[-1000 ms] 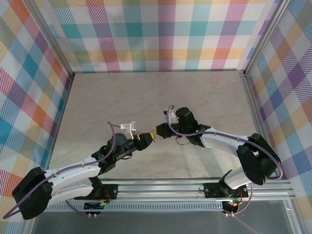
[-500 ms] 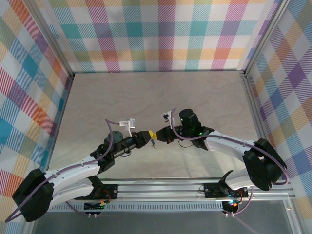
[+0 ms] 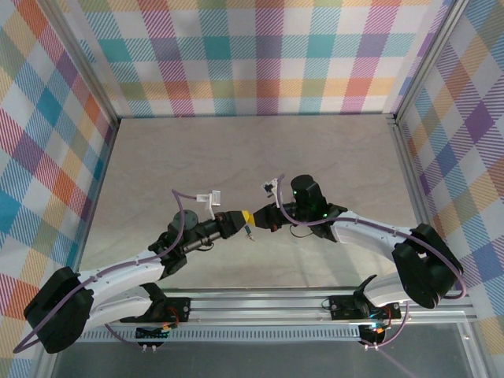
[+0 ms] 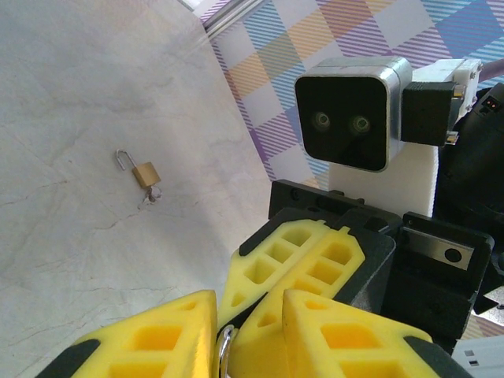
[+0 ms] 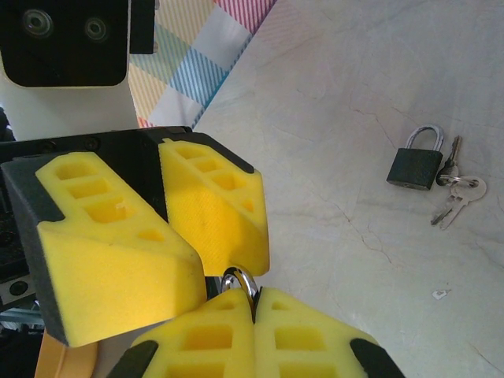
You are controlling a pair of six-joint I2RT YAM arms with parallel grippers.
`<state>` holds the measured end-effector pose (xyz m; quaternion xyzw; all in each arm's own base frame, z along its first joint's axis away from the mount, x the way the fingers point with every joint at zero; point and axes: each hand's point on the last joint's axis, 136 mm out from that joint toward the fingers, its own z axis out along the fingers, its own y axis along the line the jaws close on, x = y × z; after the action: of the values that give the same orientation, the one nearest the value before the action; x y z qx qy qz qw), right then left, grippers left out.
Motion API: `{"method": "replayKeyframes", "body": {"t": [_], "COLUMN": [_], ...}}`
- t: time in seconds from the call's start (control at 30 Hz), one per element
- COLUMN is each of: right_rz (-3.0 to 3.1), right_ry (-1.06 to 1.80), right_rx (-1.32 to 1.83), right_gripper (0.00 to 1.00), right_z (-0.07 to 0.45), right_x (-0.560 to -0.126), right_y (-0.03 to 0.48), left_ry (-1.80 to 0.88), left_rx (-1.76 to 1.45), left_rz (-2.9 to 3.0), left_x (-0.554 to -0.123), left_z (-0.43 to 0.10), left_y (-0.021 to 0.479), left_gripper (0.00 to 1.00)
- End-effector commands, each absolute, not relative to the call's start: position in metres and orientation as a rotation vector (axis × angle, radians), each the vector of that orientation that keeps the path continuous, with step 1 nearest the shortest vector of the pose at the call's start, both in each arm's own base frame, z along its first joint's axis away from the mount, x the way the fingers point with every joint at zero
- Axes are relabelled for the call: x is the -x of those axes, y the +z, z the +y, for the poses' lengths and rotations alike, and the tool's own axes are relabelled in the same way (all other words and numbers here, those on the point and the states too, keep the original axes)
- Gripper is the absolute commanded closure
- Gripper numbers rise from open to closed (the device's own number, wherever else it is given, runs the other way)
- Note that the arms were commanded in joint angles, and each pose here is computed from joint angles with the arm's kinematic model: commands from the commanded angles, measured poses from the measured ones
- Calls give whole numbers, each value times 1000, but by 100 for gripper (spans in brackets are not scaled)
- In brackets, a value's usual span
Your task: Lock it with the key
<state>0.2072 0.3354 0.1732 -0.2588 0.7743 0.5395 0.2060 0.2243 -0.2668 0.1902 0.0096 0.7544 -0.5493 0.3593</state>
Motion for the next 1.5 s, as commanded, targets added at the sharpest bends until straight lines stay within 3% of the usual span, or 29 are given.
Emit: {"method": "replayKeyframes", "body": {"t": [0.0,0.27,0.43,1.13,1.23,1.33,1.47], "right_rz": [2084,2073,2048,2013,2015,2024,2024], "right_ry": [1503,1509,1540,1623,1631,1648,1662], "right_rx": [735,730,751,806,817,825,838], "right_gripper": [100,100,100,100,100,100,100], "right_z": [338,336,338,343,344,345,346], "right_x": [-212,-212,-209,-201,-200,-198,-195], "right_y": [191,198,205,216,213,209,207], "left_ry": [-1496,-1473,-1442,-1463,-1450,-1438,-1436], "left_rx": [-94,-82,-63,-115,-102,-85,-74], "left_rz": [1892,1908,1922,1938,1932,1923,1908], "left_x": [-211,-205,-203,-203,-205,-207,-208], "left_z": [-269,-260,-252,-263,-261,-258,-257], "left_y": [204,201,199,198,199,200,203], "left_gripper": [69,61,61,77,76,68,67]}}
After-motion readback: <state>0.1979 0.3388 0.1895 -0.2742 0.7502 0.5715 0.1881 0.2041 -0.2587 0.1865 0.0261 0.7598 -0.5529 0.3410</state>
